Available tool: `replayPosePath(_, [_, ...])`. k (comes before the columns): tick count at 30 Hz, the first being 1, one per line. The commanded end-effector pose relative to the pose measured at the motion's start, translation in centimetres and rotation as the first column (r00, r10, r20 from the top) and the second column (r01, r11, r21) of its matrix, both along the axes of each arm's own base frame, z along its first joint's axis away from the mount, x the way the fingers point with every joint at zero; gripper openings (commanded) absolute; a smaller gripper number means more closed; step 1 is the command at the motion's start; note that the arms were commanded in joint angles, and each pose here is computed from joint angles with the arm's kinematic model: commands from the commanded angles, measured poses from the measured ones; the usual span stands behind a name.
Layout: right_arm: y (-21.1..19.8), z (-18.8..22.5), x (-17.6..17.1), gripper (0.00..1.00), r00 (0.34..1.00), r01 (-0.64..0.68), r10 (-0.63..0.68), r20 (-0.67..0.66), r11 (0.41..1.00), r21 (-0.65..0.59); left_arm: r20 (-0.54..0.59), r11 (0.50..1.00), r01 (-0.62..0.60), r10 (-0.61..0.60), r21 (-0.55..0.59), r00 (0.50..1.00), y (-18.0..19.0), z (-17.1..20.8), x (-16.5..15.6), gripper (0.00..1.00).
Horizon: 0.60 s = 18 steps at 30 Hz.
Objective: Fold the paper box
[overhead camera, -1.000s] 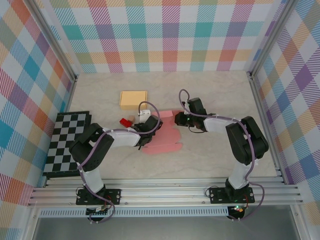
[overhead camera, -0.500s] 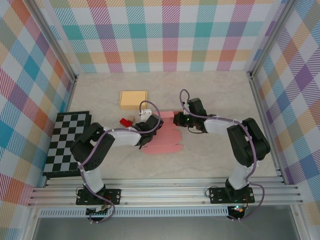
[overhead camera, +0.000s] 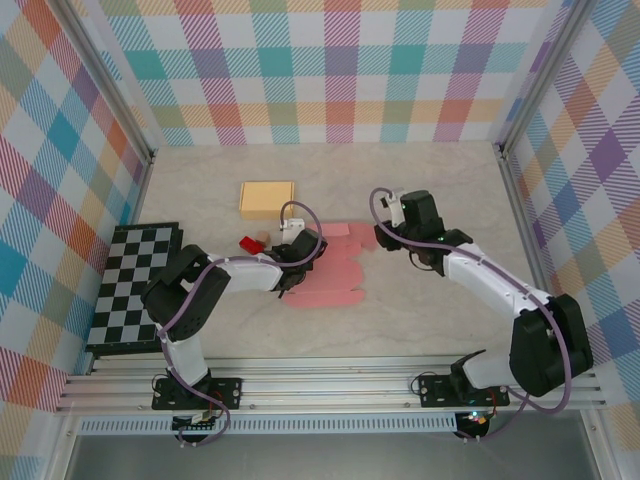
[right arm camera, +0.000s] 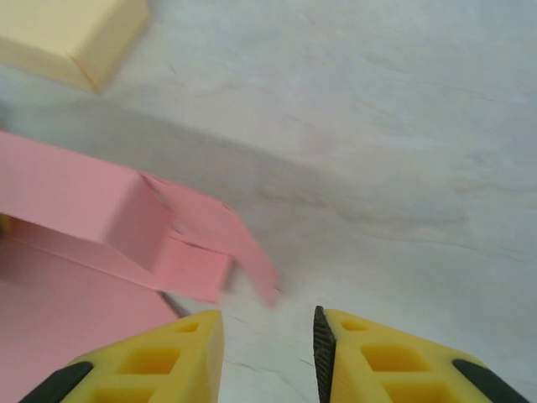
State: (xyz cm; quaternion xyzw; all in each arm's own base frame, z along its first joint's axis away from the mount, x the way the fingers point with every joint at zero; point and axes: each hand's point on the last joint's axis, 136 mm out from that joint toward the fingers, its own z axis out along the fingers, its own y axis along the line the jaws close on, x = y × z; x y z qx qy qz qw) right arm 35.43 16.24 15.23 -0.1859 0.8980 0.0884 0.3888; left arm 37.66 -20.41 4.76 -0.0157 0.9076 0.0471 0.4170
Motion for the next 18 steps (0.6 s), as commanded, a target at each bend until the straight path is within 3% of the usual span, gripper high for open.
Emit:
replayPosePath(1, [-3.5, -1.3, 0.0, 0.4, 1.0, -0.016, 0.017, 0.009, 0.992, -0.122, 0.004, 1.0, 0.017, -0.017, -0.001, 1.0, 0.1, 0.3, 0.1, 0.0])
replayPosePath(4, [-4.9, -1.9, 2.1, 0.42, 0.995, -0.072, 0.082, 0.061, 0.986, -0.15, 0.008, 0.998, 0.062, -0.062, -0.007, 0.998, -0.3, 0.3, 0.1, 0.0])
replayPosePath(8, [-5.0, -4.0, 3.3, 0.43, 0.943, -0.289, 0.314, 0.109, 0.937, -0.199, 0.007, 0.994, 0.112, -0.112, 0.005, 0.994, -0.7, 0.1, 0.0, 0.0])
replayPosePath(11, [-4.2, -6.4, 2.6, 0.42, 0.888, -0.425, 0.455, 0.07, 0.869, -0.254, 0.015, 0.994, 0.114, -0.114, 0.001, 0.993, -0.7, 0.2, -0.1, 0.0])
replayPosePath(18, [-1.7, -9.4, 0.1, 0.41, 0.774, -0.614, 0.633, 0.0, 0.75, -0.244, 0.013, 0.991, 0.137, -0.137, -0.004, 0.99, -1.1, -0.1, 0.1, 0.0])
